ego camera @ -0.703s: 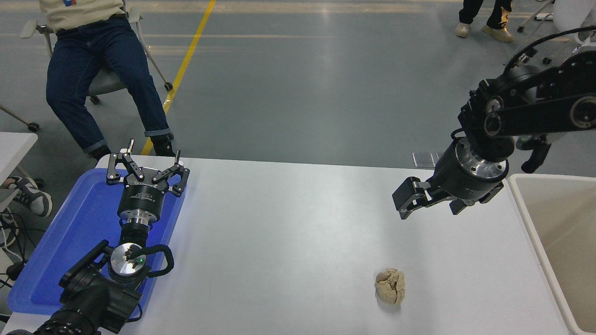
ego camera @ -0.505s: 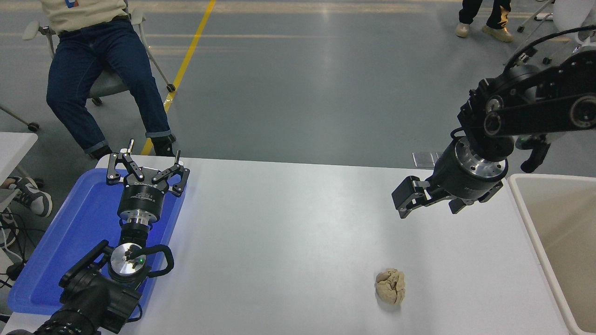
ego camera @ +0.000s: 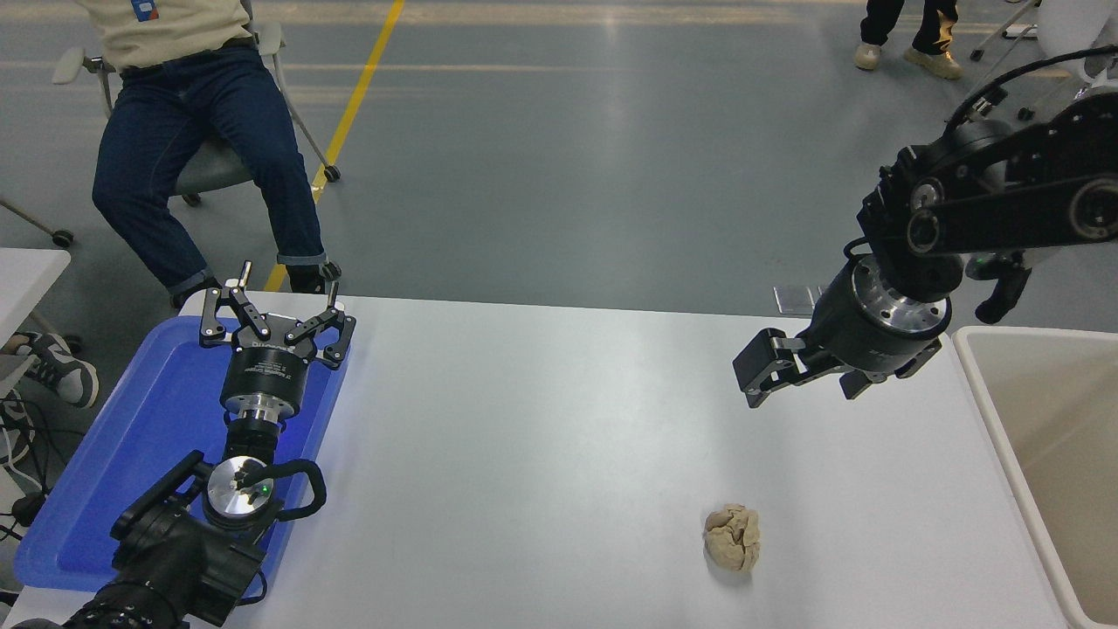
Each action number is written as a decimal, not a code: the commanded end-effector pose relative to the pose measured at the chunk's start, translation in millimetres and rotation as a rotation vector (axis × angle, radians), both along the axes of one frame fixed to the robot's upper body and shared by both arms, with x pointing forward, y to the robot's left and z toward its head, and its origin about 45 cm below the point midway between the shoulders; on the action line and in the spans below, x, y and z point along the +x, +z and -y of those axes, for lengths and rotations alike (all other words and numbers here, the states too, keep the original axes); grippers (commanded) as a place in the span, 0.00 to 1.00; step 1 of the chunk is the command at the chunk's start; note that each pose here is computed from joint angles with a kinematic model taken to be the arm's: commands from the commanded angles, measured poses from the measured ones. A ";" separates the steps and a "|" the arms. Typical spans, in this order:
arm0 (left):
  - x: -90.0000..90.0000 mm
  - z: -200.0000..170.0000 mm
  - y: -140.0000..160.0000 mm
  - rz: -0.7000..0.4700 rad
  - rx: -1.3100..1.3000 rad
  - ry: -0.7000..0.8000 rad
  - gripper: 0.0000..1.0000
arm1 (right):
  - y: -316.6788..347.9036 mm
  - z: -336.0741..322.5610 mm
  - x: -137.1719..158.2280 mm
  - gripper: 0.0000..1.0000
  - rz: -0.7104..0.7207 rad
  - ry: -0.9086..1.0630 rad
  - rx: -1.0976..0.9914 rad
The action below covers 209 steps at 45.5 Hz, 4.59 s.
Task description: Pick up paper ball place in dustbin
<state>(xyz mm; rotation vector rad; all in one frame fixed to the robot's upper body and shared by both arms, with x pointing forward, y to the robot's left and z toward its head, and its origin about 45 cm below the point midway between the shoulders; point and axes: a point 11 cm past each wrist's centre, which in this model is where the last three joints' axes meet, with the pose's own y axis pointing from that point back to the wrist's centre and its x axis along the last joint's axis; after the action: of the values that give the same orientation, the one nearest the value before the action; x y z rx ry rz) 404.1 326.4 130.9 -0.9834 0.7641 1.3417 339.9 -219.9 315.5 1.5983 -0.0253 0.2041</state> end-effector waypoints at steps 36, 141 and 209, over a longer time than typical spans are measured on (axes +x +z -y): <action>0.0 0.2 0.0 0.000 0.001 -0.001 1.00 | -57.6 7.1 3.7 1.00 -0.035 -0.049 0.032; 0.0 0.3 0.3 0.002 0.001 -0.003 1.00 | -254.2 10.0 -40.5 0.00 -0.034 0.028 0.087; 0.0 0.3 0.3 0.002 0.001 -0.003 1.00 | 46.9 50.6 -6.9 0.00 0.114 0.027 -0.111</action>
<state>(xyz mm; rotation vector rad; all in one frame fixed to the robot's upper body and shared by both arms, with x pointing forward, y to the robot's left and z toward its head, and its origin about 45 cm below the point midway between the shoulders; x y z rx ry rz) 404.1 326.1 131.2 -0.9833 0.7629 1.3382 339.1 -278.1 324.7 1.4989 -0.0587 0.2924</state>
